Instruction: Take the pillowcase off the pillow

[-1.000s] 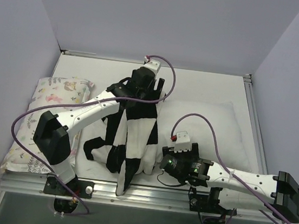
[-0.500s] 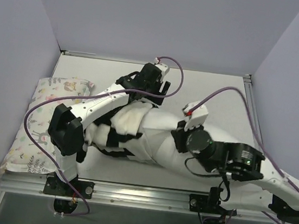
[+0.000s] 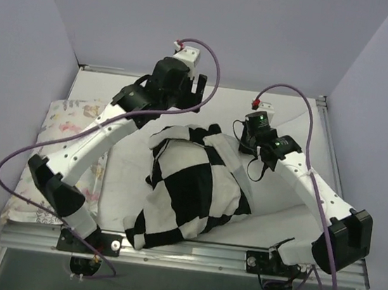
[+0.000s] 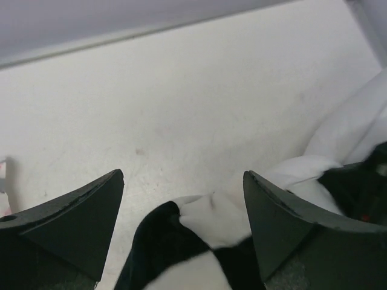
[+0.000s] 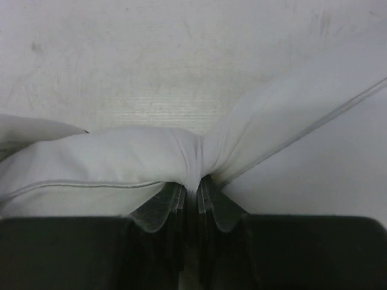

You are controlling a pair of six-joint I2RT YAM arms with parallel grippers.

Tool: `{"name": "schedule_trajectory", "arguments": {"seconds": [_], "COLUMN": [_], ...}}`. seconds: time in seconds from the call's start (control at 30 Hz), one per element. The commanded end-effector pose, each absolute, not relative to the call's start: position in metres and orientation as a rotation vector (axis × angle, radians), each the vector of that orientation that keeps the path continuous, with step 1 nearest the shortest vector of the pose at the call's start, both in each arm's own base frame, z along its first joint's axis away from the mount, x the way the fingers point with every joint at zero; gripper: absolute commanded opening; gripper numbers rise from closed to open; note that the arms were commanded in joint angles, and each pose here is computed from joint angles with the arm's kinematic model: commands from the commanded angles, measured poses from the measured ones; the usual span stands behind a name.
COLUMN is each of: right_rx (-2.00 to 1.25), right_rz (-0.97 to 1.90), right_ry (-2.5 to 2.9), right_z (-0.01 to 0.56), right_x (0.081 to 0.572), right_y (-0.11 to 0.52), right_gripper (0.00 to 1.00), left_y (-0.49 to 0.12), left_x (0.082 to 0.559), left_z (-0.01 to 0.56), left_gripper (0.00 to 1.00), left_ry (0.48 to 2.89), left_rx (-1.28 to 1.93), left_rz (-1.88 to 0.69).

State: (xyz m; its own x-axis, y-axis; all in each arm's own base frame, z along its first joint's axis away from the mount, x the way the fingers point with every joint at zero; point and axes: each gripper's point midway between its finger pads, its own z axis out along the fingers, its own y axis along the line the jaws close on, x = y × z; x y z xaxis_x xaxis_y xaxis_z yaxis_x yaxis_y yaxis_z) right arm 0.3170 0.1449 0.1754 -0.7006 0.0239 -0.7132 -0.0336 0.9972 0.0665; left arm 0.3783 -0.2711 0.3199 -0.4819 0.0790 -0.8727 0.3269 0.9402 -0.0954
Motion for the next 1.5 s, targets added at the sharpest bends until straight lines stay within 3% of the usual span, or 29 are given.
{"name": "schedule_trajectory", "arguments": {"seconds": [0.0,0.1,0.17,0.2,0.23,0.43,0.67,0.73,0.83,0.87,0.97,1.0,1.1,1.27,1.37,1.4,1.47], "right_rx": [0.08,0.158,0.178,0.181,0.173,0.147,0.115,0.086,0.02,-0.002,0.067,0.075,0.112,0.108,0.09,0.089,0.081], "right_rz": [0.237,0.22,0.234,0.241,0.27,0.293,0.294,0.298,0.217,0.206,0.085,0.075,0.067,0.25,0.428,0.518,0.588], "right_ry": [2.328,2.367,2.352,2.344,2.322,2.235,2.175,2.191,2.237,2.256,2.306,2.326,2.335,2.298,2.288,2.303,2.28], "right_z": [0.177,0.161,0.168,0.171,0.183,0.239,0.28,0.269,0.231,0.218,0.174,0.166,0.155,0.177,0.181,0.178,0.181], "right_x": [0.352,0.375,0.389,0.393,0.399,0.401,0.35,0.322,0.284,0.276,0.272,0.272,0.276,0.278,0.279,0.273,0.273], "right_y": [0.162,0.156,0.157,0.158,0.162,0.161,0.143,0.142,0.146,0.149,0.125,0.123,0.115,0.129,0.156,0.17,0.188], "right_gripper": [0.0,0.0,0.16,0.22,0.35,0.73,0.84,0.85,0.89,0.89,0.94,0.94,0.96,0.96,0.68,0.43,0.24], "left_y": [-0.253,-0.263,-0.262,-0.265,-0.269,-0.305,-0.298,-0.287,-0.263,-0.261,-0.248,-0.246,-0.236,-0.224,-0.238,-0.241,-0.25], "left_x": [0.36,0.331,0.316,0.31,0.302,0.258,0.272,0.281,0.304,0.309,0.325,0.329,0.34,0.36,0.372,0.372,0.376], "left_z": [0.427,0.427,0.416,0.383,0.37,0.274,0.211,0.206,0.207,0.213,0.222,0.229,0.23,0.239,0.269,0.273,0.29], "left_gripper": [0.88,0.88,0.88,0.88,0.88,0.88,0.86,0.8,0.58,0.46,0.26,0.14,0.02,0.0,0.0,0.0,0.0], "left_ry": [1.824,1.826,1.847,1.909,1.936,2.06,2.171,2.185,2.182,2.175,2.162,2.152,2.163,2.163,2.112,2.114,2.096], "left_rx": [0.155,0.184,0.16,0.179,0.159,0.204,0.149,0.119,0.07,0.07,0.067,0.074,0.074,0.056,0.113,0.14,0.172], "left_rz": [-0.377,-0.373,-0.38,-0.362,-0.389,-0.503,-0.428,-0.415,-0.392,-0.401,-0.366,-0.363,-0.318,-0.29,-0.358,-0.358,-0.395]}}
